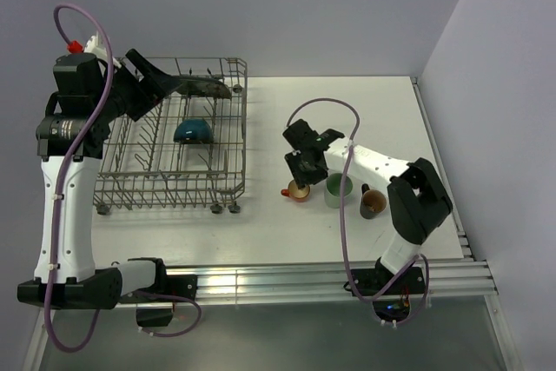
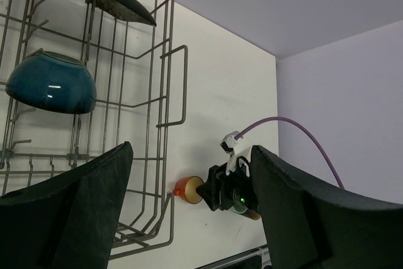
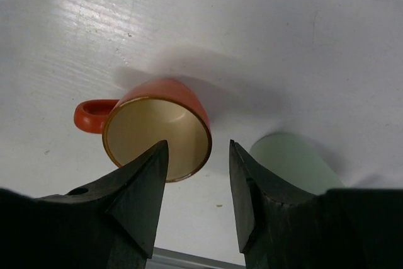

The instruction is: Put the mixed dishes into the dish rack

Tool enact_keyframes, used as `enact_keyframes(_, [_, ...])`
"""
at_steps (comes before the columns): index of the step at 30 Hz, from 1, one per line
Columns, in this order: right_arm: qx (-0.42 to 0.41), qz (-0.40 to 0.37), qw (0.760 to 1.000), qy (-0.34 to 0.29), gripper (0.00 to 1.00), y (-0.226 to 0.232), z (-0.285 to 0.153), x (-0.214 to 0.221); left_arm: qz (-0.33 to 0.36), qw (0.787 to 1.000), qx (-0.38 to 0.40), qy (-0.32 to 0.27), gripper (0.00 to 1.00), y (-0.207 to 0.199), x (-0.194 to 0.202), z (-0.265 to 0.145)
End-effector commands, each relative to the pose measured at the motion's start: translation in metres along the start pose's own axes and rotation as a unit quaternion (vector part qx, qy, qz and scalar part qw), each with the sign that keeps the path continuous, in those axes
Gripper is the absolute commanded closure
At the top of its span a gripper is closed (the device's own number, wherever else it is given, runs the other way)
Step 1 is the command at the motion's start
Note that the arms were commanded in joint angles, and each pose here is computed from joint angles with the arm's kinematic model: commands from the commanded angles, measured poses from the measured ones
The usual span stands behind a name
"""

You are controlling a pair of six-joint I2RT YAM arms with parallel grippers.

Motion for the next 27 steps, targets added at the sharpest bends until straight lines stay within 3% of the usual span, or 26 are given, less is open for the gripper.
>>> enact_keyframes(1, [-0.004, -0.003, 1.0, -0.03, 0.49, 0.004, 0.003, -0.017, 0.021, 1.0, 0.01, -0.009, 0.18, -0.003, -0.002, -0.01])
enact_keyframes(9, [0.004, 0.002, 1.0, -0.028, 0.53, 0.008, 0.027, -0.018, 0.023, 0.999, 0.021, 0.017, 0.19, -0.005, -0.006, -0.008])
enact_keyframes(10, [0.004, 0.004, 1.0, -0.028, 0.59, 0.008, 0.03, -0.017, 0.022, 0.999, 0.027, 0.019, 0.19, -0.008, -0.008, -0.011])
enact_keyframes(15, [-0.001, 0.017, 0.999, -0.038, 0.7, 0.011, 0.035, -0.017, 0.011, 0.998, 0.042, 0.047, 0.21, -0.013, -0.012, -0.007])
enact_keyframes(17, [0.001, 0.018, 0.999, -0.038, 0.81, 0.015, 0.035, -0.019, -0.003, 0.997, 0.046, 0.055, 0.22, -0.015, -0.013, -0.007])
enact_keyframes(19, [0.01, 0.015, 0.999, -0.047, 0.99, 0.021, 0.032, -0.025, -0.019, 0.996, 0.055, 0.067, 0.23, -0.015, -0.01, -0.005])
enact_keyframes(27, [0.0, 0.012, 0.996, -0.092, 1.0, 0.035, -0.009, -0.033, -0.049, 0.99, 0.106, 0.08, 0.29, -0.021, -0.007, 0.0])
Point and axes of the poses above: each gripper's point midway between its finger pads, its own z axis out along the fingers, its own y axis along the line the jaws close on, x = y × z, the point moved 10 cm from there along -z, back along the fingers, and after that the axes turned 9 degrees about z, right-handed, at the moved point
